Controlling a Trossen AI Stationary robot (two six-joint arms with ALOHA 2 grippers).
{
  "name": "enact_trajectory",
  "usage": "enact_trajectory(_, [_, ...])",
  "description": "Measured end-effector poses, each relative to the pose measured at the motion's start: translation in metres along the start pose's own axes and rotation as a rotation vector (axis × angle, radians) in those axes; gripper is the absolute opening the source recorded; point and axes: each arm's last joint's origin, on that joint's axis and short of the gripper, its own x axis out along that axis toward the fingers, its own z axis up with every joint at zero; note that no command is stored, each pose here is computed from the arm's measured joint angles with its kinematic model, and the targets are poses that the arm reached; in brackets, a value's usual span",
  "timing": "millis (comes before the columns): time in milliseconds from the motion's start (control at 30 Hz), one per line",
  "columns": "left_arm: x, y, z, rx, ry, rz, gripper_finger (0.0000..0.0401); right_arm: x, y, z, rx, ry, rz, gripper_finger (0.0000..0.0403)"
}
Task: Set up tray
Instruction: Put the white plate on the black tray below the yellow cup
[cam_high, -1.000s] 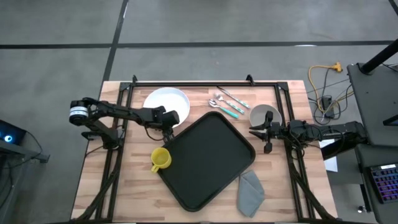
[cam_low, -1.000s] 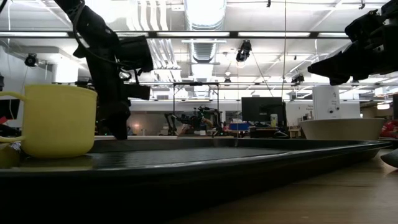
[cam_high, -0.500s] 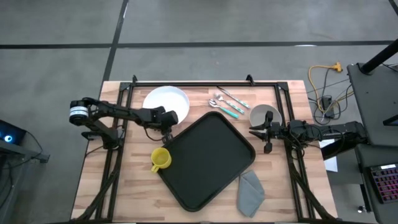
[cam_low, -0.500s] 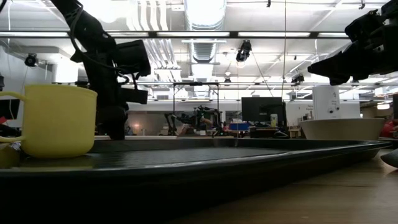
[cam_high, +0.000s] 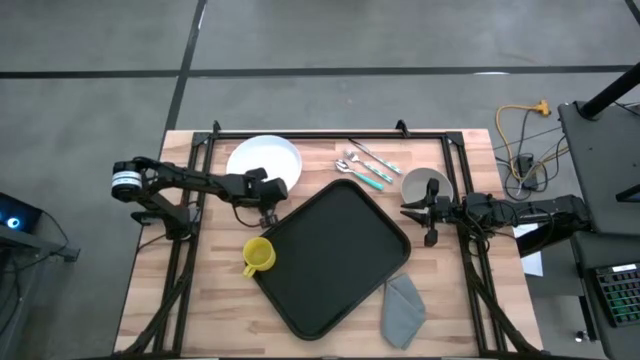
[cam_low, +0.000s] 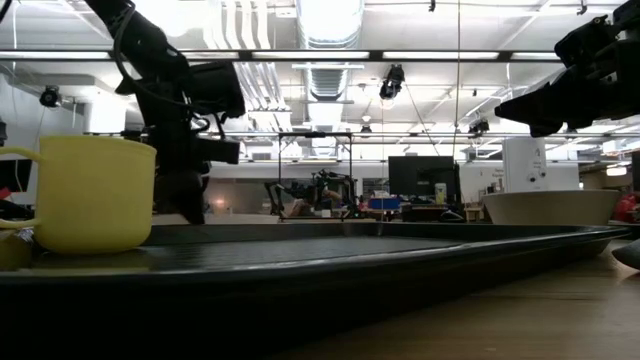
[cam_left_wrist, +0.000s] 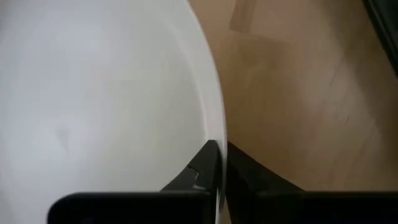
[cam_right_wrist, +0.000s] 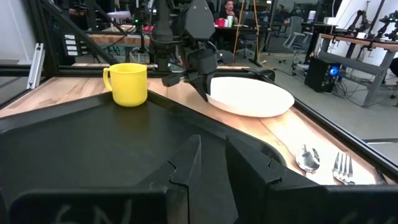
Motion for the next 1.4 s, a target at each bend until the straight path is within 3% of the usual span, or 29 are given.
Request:
enact_trajectory(367, [-0.028, -0.023, 0.027, 0.099, -0.11, 0.038, 0.0, 0.0, 0.0, 0.0, 0.001, 0.0, 0.0, 0.0068])
enact_trajectory(733, [-0.052, -0.055, 0.031, 0.249, -0.175, 0.108, 0.0, 0.0, 0.0, 0.0, 0.0, 0.0, 0.0, 0.0068])
enact_trajectory(1400, [-0.069, -0.09, 0.03, 0.315, -0.304, 0.014, 0.0, 0.0, 0.0, 0.0, 0.001, 0.0, 0.0, 0.0068])
